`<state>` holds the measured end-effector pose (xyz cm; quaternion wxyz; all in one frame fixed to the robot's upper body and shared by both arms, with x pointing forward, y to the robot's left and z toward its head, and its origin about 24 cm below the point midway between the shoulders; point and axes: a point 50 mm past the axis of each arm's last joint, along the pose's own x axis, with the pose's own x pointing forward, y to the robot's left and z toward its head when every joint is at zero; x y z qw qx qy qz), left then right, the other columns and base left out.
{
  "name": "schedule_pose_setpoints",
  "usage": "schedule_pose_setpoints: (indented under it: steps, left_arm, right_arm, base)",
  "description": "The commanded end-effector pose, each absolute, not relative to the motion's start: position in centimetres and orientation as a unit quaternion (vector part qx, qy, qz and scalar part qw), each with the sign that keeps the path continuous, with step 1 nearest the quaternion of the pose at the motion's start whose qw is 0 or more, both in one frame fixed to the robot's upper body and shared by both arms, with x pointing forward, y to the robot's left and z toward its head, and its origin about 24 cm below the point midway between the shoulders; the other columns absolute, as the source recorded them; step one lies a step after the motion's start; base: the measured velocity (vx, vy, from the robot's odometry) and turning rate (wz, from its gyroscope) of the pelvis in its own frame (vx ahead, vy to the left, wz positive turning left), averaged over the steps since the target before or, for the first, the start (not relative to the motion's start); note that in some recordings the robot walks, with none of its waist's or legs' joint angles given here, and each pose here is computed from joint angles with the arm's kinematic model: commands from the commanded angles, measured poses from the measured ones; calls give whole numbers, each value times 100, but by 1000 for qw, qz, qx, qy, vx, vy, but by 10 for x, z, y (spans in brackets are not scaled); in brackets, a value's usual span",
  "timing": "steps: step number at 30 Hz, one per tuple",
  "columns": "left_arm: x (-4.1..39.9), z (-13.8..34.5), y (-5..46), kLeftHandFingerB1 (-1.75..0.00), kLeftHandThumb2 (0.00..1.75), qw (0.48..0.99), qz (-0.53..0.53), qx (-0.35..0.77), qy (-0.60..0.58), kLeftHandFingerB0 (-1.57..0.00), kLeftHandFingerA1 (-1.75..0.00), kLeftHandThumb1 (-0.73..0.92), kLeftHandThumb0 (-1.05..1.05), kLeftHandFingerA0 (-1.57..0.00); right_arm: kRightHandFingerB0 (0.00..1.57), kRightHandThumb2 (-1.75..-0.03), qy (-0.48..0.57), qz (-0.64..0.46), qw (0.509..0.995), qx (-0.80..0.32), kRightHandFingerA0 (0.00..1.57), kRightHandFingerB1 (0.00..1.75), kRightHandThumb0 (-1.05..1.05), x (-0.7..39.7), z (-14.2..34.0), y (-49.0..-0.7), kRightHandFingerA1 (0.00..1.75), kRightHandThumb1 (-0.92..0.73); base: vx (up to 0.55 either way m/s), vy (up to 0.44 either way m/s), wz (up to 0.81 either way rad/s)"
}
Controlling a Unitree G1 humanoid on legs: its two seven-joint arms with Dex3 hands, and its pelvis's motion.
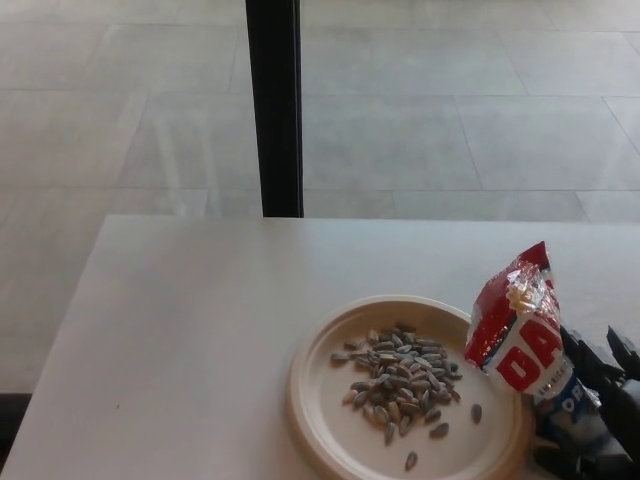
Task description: The robot uses its right hand to pick up a bag of sunflower seeds kept in the middle of the desk and tilts it over a plate kept next to it to pour out a few seeds and then puts the bag of seeds back on the desk
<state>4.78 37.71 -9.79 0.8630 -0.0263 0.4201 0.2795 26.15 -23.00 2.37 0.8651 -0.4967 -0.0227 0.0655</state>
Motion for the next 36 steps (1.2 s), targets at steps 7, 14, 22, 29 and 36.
schedule_pose_setpoints:
  steps: [7,14,22,29,36]
  left_arm:
    - [46,-96,379,-38,67,864,278,-3,419,-37,-58,89,-89,-40]
    - [47,-96,380,-38,67,863,283,-12,418,-37,-55,89,-88,-39]
    - [47,-94,382,-39,67,863,287,-7,416,-40,-56,88,-88,-39]
    - [52,-94,382,-38,67,866,286,-20,409,-39,-53,87,-88,-37]
    - [50,-95,380,-41,66,868,288,-31,402,-38,-62,87,-90,-40]
  right_arm:
    - [0,-64,-7,66,862,-503,0,0,-105,259,61,-251,0,-72]
    - [0,-66,12,110,862,-495,0,0,-105,241,89,-261,0,-73]
    - [0,-65,87,134,841,-516,0,0,-105,199,91,-308,0,-73]
    - [0,-86,181,65,910,-367,0,2,-104,157,115,-389,0,-59]
    - [0,-99,136,-265,934,-196,0,2,-105,91,125,-488,10,-62]
  base:
    - [0,0,0]
    - [0,0,0]
    - [0,0,0]
    - [0,0,0]
    - [0,0,0]
